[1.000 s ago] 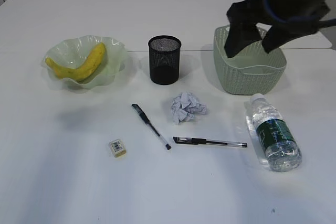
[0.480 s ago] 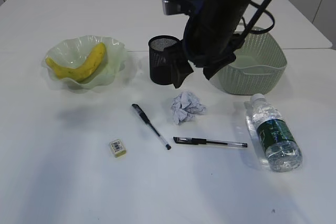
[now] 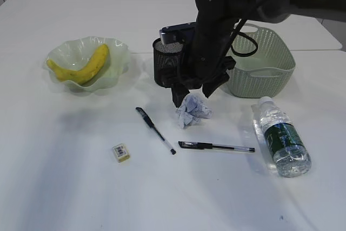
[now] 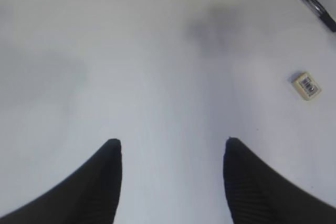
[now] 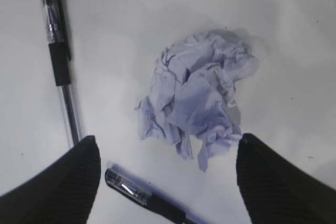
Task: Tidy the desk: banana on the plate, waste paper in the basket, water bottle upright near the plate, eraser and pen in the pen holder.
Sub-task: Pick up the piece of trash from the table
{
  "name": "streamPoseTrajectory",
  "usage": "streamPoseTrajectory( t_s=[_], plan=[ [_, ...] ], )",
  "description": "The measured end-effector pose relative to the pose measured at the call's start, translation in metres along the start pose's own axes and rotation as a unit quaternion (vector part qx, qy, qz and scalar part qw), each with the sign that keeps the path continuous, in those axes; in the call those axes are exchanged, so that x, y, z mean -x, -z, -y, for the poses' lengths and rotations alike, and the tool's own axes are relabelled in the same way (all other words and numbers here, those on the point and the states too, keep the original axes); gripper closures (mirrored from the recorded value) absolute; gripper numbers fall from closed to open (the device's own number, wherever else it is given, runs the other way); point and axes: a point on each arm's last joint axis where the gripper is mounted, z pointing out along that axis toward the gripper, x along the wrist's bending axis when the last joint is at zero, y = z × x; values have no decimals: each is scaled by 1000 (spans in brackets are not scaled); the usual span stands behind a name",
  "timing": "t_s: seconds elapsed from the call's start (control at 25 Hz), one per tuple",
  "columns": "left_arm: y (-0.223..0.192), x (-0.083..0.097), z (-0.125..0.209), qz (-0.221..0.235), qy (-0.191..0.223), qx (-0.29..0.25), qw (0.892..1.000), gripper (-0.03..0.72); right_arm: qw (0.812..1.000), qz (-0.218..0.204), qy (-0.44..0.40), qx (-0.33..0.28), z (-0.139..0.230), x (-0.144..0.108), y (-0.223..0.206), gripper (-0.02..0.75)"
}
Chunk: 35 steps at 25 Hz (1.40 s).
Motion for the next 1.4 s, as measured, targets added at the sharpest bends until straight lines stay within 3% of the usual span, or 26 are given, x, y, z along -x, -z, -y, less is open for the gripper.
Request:
streamPoseTrajectory(
  t_s=[0.04, 0.24, 0.8, 0.96, 1.2, 1.4],
  plan=[
    [0, 0, 0, 0, 1, 0, 1000, 255, 1000, 2, -1, -2, -2, 0, -5, 140],
    [0, 0, 0, 0, 1, 0, 1000, 291, 1000, 13, -9, -5, -9, 3, -23, 140],
    [0, 2, 0, 9, 6, 1, 1000, 293, 999, 26, -27, -27, -8, 17, -56, 172],
    [0, 3, 0, 17, 11, 1, 1000, 294, 999, 26, -27, -27, -8, 17, -56, 302],
    [0, 3, 0, 18, 11, 1, 1000, 294, 998, 16, -34, -43, -6, 15, -56, 639],
    [0, 3, 1, 19, 12, -4, 1000, 295, 997, -3, -35, -65, -1, 11, -33, 689]
  ],
)
